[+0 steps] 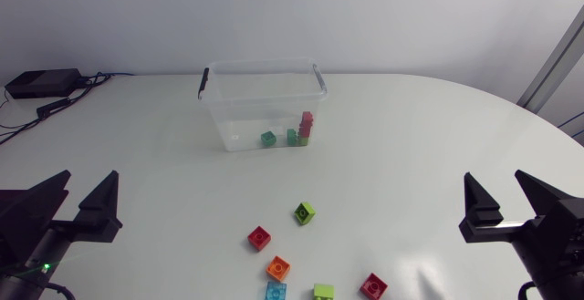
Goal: Place the duplo bricks in the container
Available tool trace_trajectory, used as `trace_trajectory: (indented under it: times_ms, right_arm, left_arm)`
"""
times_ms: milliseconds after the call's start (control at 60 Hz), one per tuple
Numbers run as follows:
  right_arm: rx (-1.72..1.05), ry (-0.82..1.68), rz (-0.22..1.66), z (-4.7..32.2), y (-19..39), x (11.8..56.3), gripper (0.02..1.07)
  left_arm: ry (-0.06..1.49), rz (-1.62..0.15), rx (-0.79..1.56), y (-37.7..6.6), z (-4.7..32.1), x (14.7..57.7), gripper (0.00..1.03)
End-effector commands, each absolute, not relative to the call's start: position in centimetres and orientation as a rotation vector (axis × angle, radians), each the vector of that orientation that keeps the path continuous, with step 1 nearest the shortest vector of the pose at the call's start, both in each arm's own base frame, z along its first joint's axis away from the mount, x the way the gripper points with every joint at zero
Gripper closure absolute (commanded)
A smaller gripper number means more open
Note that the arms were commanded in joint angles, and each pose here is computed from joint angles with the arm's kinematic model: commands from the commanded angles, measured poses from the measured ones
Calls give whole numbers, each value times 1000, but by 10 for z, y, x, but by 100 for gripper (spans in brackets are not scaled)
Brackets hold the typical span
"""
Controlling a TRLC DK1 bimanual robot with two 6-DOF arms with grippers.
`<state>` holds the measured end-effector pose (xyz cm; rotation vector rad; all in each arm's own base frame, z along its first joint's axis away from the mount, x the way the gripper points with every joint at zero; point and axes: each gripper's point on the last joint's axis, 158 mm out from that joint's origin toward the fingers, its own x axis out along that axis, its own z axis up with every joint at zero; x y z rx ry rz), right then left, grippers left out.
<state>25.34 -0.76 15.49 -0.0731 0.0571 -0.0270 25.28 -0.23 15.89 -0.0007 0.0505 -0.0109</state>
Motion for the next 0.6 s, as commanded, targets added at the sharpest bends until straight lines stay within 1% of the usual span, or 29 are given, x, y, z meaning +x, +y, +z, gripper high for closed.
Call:
trace_trajectory:
  times_ms: [0, 450, 533, 583]
  right_arm:
    - [-53, 76, -25, 145, -7, 254, 6]
    - [-53, 65, -25, 147, -7, 254, 7]
    - [-51, 59, -21, 149, -6, 254, 7]
    - [-49, 48, -15, 154, -4, 254, 7]
  left_arm:
    - [58, -12, -6, -3, 151, 253, 4]
    - [56, -9, -9, -2, 151, 253, 5]
    - [52, -14, -14, -3, 153, 253, 5]
    - [43, -23, -17, -6, 162, 252, 5]
